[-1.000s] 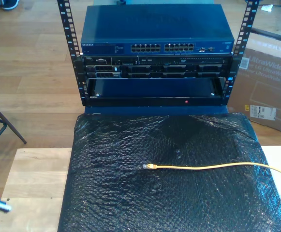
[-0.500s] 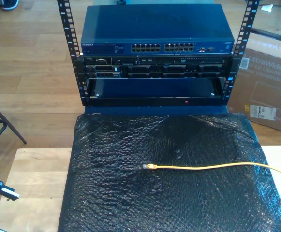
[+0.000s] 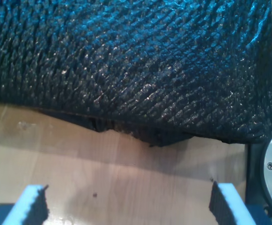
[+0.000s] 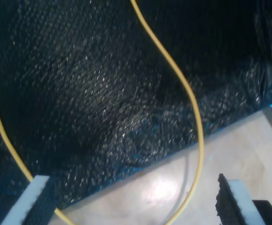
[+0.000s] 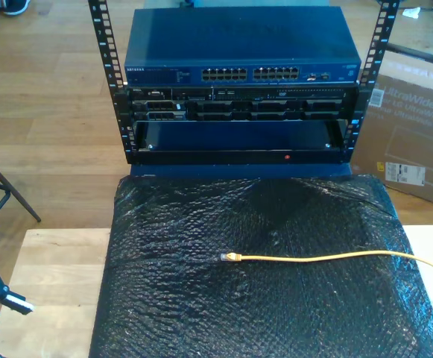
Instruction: Grab the cable and plug it in
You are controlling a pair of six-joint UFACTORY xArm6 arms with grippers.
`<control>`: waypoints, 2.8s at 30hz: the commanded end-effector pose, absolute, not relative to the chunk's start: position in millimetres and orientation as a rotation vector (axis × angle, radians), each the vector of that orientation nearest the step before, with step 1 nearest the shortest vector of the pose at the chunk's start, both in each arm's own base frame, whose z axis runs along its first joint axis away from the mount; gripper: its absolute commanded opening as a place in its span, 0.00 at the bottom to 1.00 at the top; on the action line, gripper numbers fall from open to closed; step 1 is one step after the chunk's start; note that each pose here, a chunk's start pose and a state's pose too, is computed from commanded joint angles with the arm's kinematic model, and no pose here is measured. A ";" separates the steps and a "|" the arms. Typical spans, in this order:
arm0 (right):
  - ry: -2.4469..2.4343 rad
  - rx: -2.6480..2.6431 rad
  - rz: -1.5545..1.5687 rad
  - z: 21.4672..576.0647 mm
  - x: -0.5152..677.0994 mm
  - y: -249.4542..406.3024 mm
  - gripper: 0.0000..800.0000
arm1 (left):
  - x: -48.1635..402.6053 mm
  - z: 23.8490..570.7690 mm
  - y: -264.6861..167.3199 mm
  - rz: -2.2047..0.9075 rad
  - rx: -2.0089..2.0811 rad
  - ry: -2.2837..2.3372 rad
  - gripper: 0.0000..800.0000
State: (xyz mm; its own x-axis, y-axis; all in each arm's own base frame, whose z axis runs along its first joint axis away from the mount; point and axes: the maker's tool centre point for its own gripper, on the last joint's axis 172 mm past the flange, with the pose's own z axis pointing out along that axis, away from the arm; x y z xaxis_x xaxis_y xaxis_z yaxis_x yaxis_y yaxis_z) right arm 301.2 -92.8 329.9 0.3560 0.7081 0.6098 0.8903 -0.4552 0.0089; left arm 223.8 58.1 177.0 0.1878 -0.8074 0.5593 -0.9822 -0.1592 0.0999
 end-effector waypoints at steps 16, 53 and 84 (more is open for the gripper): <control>-1.512 -2.315 -0.799 388.0 338.6 -72.6 1.00 | 223.0 176.0 57.8 0.528 2.028 -1.672 1.00; -2.090 -2.425 -0.049 263.7 418.8 116.1 0.98 | 219.1 170.1 54.6 0.519 2.012 -1.653 1.00; -2.103 -2.514 0.142 103.8 411.4 254.5 0.97 | 218.0 170.1 52.8 0.517 2.004 -1.650 1.00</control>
State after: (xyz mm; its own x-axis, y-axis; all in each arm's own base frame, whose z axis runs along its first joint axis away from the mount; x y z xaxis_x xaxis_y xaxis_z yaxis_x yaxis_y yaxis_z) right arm 411.4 254.5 103.8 0.1783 0.9717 -0.1549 0.9837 -0.1723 0.0515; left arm 218.0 52.8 170.1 0.1975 -0.7946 0.5741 -0.9801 -0.1493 0.1305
